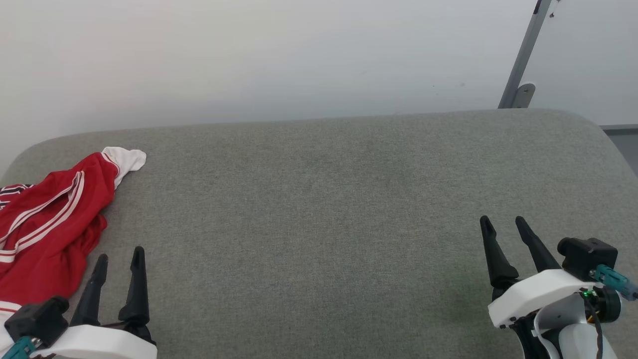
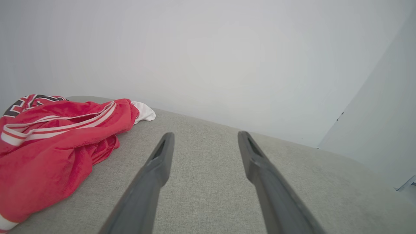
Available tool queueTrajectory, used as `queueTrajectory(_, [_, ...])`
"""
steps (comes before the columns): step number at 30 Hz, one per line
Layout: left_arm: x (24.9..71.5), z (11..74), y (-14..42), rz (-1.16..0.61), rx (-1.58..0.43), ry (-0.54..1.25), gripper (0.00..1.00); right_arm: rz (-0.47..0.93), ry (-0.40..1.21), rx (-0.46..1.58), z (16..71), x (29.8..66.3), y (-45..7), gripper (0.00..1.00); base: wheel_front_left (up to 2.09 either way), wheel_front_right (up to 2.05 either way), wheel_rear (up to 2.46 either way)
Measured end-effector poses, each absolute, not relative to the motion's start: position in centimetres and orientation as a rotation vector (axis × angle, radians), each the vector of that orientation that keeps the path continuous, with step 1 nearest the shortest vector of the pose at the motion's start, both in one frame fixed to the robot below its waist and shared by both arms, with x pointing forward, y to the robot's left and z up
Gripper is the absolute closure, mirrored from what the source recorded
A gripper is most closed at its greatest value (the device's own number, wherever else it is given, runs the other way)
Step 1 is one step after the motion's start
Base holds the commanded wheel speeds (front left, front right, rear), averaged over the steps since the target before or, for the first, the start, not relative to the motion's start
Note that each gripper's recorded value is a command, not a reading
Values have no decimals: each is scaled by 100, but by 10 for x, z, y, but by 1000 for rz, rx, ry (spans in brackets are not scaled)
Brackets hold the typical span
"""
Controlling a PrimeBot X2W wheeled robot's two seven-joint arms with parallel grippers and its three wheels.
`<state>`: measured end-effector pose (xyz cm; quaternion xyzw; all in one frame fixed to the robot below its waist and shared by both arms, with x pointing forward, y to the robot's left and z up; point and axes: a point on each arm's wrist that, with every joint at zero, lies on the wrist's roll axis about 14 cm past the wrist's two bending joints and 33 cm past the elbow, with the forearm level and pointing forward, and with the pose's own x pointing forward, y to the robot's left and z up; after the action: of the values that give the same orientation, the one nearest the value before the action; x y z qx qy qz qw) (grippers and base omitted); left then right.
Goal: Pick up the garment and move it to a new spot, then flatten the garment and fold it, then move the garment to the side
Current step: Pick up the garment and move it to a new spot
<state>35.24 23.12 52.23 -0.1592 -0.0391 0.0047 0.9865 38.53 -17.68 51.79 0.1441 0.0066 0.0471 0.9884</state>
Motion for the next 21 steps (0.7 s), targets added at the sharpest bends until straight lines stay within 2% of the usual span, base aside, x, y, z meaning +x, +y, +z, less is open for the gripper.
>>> queueTrajectory(21, [347, 528, 233, -16, -204, -109, 0, 112, -15, 133, 525, 385, -175, 0, 0, 0, 0])
